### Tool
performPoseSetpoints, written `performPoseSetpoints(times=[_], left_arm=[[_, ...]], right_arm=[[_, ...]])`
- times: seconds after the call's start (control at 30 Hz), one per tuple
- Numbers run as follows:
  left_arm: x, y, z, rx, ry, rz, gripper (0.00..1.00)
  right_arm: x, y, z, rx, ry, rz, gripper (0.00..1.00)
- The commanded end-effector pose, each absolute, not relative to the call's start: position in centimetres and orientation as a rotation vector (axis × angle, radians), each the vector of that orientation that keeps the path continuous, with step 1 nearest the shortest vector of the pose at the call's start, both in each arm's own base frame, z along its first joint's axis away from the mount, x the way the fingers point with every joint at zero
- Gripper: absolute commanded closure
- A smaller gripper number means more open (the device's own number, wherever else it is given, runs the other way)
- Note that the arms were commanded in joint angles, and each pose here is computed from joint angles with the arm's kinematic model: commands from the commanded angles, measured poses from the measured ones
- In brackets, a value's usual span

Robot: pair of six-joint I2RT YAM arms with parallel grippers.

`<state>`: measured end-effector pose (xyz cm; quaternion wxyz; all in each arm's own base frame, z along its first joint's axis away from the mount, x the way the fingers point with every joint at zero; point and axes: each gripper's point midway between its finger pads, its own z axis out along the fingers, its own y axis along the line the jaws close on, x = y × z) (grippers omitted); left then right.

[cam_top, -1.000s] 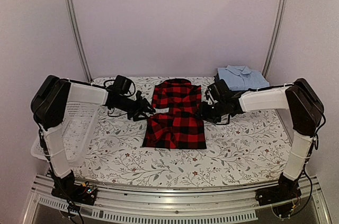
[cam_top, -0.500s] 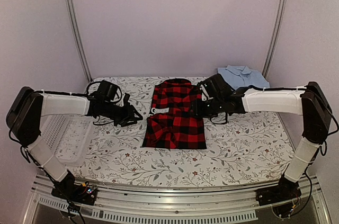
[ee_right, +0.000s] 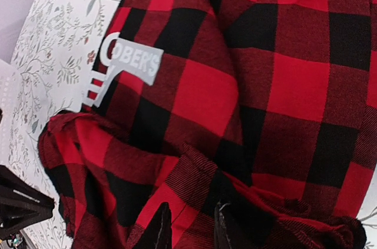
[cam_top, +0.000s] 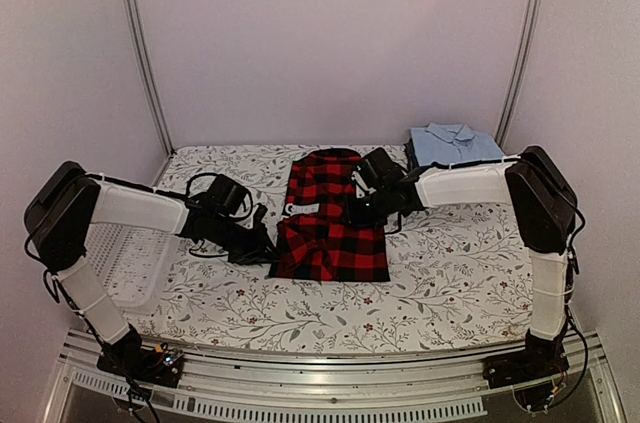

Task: Fold and stack the long sleeve shirts
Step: Adjust the 2/3-rectangle-folded shirt at the center of the board.

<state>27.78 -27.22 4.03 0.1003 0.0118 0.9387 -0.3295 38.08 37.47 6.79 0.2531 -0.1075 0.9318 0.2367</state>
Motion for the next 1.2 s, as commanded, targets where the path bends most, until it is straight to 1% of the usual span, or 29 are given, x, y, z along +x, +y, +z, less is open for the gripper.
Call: performPoseSetpoints(times=[0.0,0.1,0.2,0.33,0.4,0.53,0.6,0.67,0.73,1.0,1.1,1.17], left_arm=[[28.3,-28.5,4.3,0.096,2.762,-0.968,0.82],[28.1,-29.0,3.8,0.124,2.783,-0.975,0.79],[28.0,-29.4,3.7,0.146,2.788,-0.975,0.77],[28.0,-29.7,3.7,0.158,2.791,-0.978,0.70],[28.0,-29.9,3.7,0.161,2.793,-0.983,0.66],[28.3,-30.2,3.6,0.157,2.791,-0.988,0.64],[28.4,-30.3,3.4,0.149,2.795,-0.994,0.66],[28.4,-30.4,3.2,0.140,2.802,-0.998,0.74],[28.2,-30.3,3.2,0.132,2.803,-0.994,0.78],[27.1,-29.6,2.8,0.133,2.819,-0.969,0.87],[27.2,-29.8,2.7,0.124,2.817,-0.979,0.93],[27.6,-30.2,3.0,0.125,2.798,-0.994,0.94]], right_arm=[[40.3,36.1,4.2,-0.252,2.585,0.627,0.75],[40.8,36.6,3.2,-0.286,2.595,0.630,0.70],[41.1,37.1,3.4,-0.315,2.590,0.639,0.64],[41.5,37.4,5.4,-0.327,2.552,0.655,0.58],[41.5,37.5,6.5,-0.336,2.536,0.661,0.56],[41.3,37.4,8.7,-0.340,2.502,0.665,0.54],[41.1,37.3,9.9,-0.340,2.482,0.661,0.53],[40.8,37.2,10.7,-0.346,2.470,0.657,0.53],[40.4,37.1,11.6,-0.351,2.453,0.645,0.53],[39.1,36.8,13.0,-0.369,2.433,0.633,0.52],[38.8,36.9,13.1,-0.375,2.433,0.630,0.52],[38.5,36.9,13.3,-0.378,2.430,0.627,0.52]])
